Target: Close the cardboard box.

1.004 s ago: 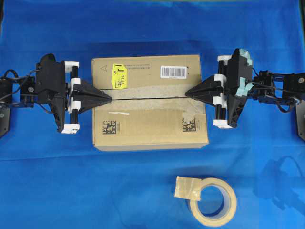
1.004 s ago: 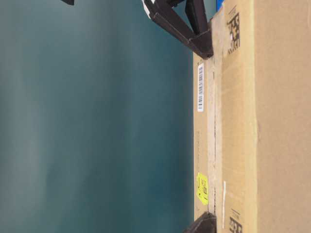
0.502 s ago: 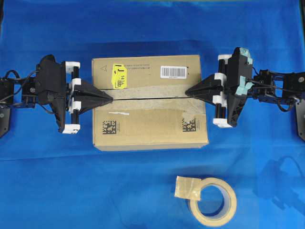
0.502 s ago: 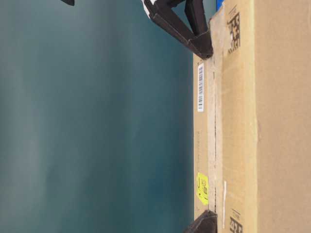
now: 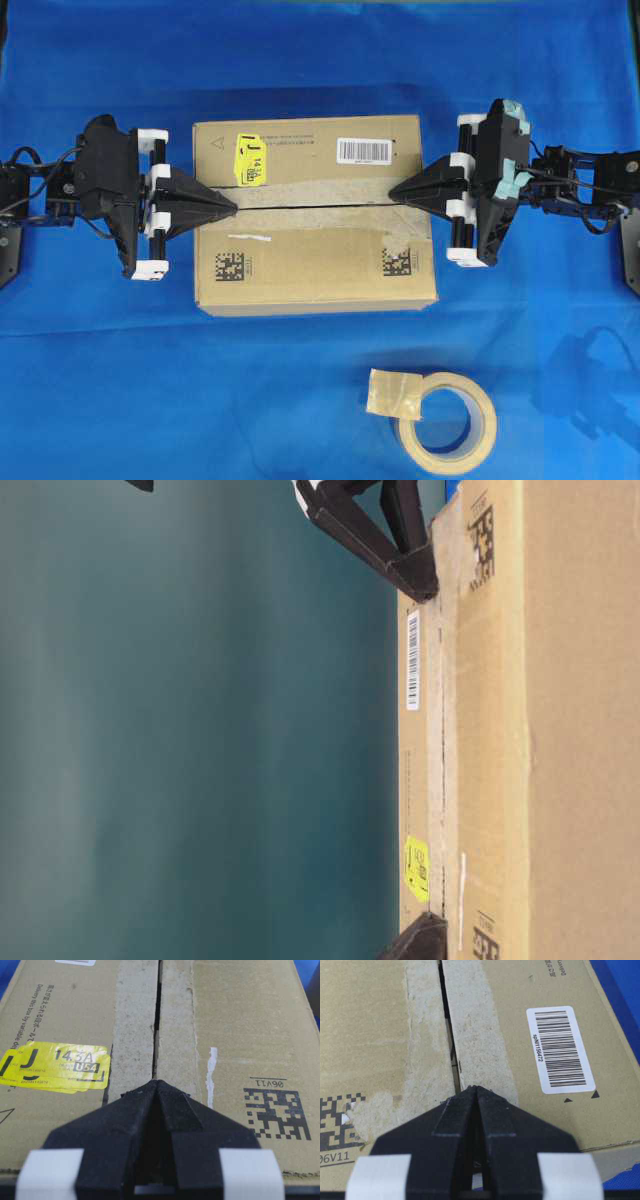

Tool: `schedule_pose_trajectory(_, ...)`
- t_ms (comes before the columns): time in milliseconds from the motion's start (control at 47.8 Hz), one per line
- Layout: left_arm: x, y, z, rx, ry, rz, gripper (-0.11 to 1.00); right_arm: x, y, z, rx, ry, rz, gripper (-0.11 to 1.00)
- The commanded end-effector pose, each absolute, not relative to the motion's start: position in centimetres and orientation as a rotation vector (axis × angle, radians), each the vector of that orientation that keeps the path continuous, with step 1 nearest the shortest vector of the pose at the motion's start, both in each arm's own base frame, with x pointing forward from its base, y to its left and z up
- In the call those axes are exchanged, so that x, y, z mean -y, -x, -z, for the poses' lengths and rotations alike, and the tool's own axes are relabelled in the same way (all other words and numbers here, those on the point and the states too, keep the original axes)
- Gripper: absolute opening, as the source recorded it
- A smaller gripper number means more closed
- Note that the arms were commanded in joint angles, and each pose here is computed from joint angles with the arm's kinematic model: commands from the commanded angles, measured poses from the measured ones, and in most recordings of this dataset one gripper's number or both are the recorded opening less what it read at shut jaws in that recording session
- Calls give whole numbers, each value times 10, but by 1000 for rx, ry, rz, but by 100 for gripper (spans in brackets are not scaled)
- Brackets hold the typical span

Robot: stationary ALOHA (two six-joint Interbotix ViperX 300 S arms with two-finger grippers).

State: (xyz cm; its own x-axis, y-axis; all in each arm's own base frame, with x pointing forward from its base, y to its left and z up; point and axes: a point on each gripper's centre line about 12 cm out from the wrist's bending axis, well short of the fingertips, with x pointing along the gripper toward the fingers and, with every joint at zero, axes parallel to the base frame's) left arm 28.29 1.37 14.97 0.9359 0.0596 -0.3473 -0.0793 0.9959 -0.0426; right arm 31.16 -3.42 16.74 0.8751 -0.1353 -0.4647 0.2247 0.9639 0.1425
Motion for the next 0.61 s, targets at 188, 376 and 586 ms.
schedule_pose_trajectory(188, -14, -287, -154, -339, 60, -72, 0, 37, -314, -173, -446, -199, 197, 0)
schedule_pose_trajectory(376, -14, -287, -154, -339, 62, -73, 0, 37, -314, -173, -447, -199, 196, 0)
schedule_pose_trajectory(586, -14, -286, -154, -341, 62, -73, 0, 37, -314, -173, -447, -199, 196, 0)
